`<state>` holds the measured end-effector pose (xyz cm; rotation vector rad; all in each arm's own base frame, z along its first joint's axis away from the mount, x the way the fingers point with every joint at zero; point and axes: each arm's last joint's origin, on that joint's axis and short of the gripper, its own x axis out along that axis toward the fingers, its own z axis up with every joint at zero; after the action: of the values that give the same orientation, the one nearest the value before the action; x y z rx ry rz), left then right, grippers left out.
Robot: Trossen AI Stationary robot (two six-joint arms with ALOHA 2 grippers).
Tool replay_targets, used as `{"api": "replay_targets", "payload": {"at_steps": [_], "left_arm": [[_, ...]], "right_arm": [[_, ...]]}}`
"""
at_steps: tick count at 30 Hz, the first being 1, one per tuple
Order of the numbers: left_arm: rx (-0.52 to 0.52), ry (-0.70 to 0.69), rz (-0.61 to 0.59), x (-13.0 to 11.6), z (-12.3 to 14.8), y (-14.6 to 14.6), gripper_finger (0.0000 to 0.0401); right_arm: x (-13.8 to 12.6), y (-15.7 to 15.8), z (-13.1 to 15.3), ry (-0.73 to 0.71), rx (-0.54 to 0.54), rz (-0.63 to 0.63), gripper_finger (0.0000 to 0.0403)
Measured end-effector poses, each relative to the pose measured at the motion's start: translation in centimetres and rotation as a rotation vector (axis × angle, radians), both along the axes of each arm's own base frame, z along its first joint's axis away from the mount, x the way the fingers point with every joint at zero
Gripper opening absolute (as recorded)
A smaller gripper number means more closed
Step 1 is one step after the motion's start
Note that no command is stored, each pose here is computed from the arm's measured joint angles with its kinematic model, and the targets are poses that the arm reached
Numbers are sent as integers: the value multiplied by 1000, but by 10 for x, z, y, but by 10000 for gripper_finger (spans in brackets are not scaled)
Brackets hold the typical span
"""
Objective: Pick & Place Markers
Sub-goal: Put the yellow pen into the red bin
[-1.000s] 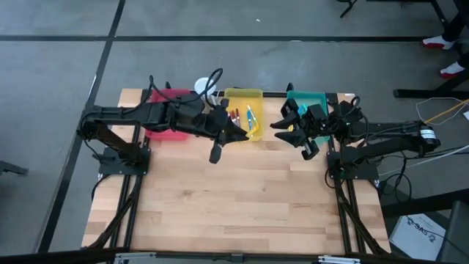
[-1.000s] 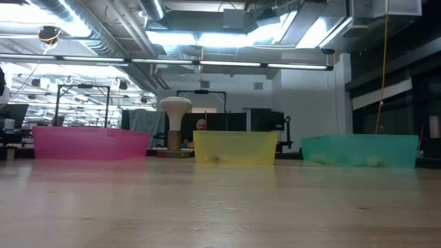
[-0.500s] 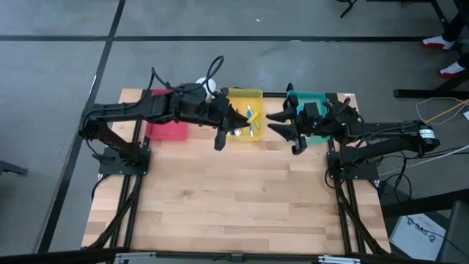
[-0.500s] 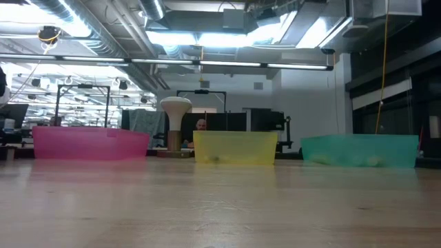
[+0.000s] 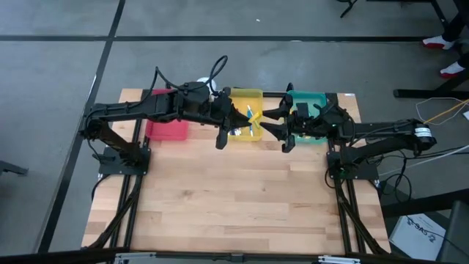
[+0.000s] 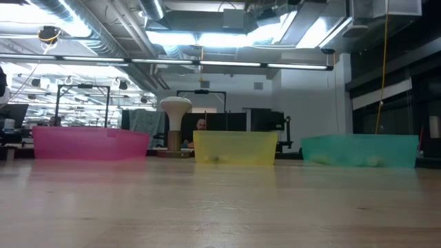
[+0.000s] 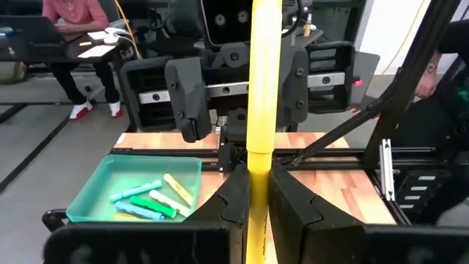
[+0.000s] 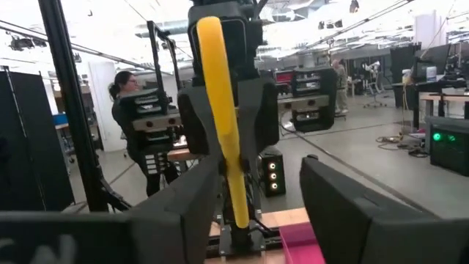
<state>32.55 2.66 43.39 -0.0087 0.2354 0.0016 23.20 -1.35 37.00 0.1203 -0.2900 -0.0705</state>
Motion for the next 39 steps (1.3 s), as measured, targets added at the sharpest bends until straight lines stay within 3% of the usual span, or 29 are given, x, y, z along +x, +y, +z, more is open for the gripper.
{"api": "replay_targets", "payload": {"at_steps": [9, 28, 39], "left_arm": [[0, 2, 1, 0, 0, 2, 25], [-9, 1, 5, 0, 0, 2, 25], [-17, 0, 5, -1, 0, 1, 25]], "right_arm": [[-2, 0, 7, -76, -3, 1, 239], [-3, 0, 13, -158, -8, 1, 241], [23, -1, 24, -162, -18, 23, 241]]}}
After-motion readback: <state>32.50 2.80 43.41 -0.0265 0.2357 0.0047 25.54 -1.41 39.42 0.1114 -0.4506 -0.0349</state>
